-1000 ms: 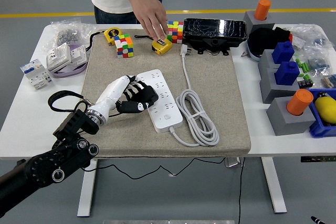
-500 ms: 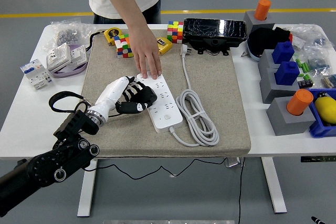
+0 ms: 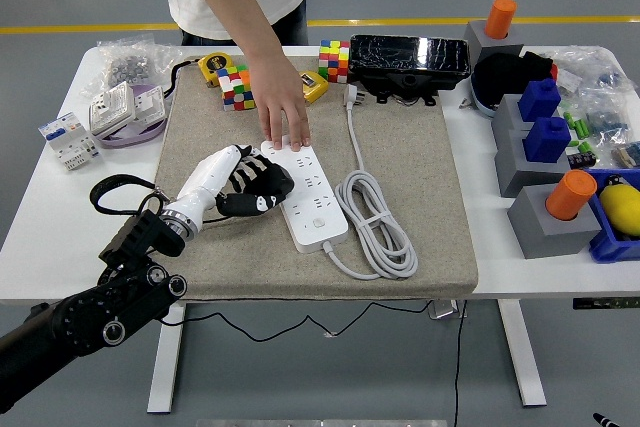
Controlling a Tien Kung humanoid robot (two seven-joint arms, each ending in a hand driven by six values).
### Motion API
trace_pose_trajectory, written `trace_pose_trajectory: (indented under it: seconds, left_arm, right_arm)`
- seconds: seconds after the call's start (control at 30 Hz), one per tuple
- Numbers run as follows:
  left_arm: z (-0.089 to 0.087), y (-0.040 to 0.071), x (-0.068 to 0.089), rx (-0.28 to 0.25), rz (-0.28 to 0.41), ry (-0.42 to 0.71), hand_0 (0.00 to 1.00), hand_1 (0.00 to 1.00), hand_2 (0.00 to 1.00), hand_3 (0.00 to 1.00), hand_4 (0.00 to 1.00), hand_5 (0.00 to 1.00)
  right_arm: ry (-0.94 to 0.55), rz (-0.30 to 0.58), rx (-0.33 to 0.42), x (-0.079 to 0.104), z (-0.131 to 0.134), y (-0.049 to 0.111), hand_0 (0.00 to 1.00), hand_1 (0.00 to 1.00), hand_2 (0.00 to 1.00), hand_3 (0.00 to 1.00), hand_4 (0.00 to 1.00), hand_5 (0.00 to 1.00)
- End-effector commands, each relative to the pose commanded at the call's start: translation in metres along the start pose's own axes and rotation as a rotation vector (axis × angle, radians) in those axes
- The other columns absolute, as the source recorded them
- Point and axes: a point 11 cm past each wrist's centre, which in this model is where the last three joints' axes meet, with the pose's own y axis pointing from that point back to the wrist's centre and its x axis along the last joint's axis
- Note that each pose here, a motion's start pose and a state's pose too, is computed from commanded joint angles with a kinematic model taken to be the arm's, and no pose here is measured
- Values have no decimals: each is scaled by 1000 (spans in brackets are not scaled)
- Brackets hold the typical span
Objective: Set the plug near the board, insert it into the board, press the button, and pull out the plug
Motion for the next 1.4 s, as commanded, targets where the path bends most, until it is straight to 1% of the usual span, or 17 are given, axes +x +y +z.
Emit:
trace_pose_trajectory:
  seconds: [0.3,0.5,0.53,0.7,0.73,0.9,0.93,1.1,1.13,1.3,1.33,1.4]
  left_arm:
    - [1,0,-2,-10,-10,-31,298,309,379,543,602,2]
    - [4,-1,-2,-18,-12,-25,302,318,384,544,602,2]
    - [4,-1,-2,-18,-13,-22,372,452,506,569,671,2]
    - [3,-1,-4,-11,-25,-6,372,452,506,569,671,2]
    - [2,0,-4,-9,-26,-1,525,681,629,695,943,149]
    - [1,0,-5,0,-37,-3,525,681,629,695,943,149]
    - [1,0,-6,1,-39,-5,571,720,689,754,984,196]
    - [0,0,-5,3,-37,-12,571,720,689,754,984,196]
    - [0,0,-5,3,-36,-13,583,723,695,758,998,206]
    - [1,0,-1,-6,-24,1,583,723,695,758,998,206]
    - [1,0,0,-10,-21,6,602,728,711,766,998,221]
    - [3,1,1,-15,-15,14,602,728,711,766,998,221]
  right_arm:
    - [-2,0,0,0,0,0,542,644,660,561,898,420]
    - [-3,0,1,0,0,0,543,644,660,561,899,420]
    - [-3,0,0,0,0,0,542,644,660,560,898,421]
    - [-3,-1,-2,-1,1,0,542,644,660,560,898,421]
    - [-3,-1,-2,-1,1,0,543,643,660,561,899,420]
    - [-4,-1,-2,-1,2,0,543,643,660,561,899,420]
    - [-4,-1,-2,-1,2,0,542,644,660,561,899,421]
    - [-6,-1,-1,-1,1,0,542,644,660,561,899,421]
    - [-6,-1,-1,-1,1,0,542,644,660,560,899,420]
    - [-6,-1,-4,-1,3,0,542,644,660,560,899,420]
    - [-6,-1,-5,-1,3,0,544,644,660,559,899,421]
    - [-7,-1,-5,-1,3,0,544,644,660,559,899,421]
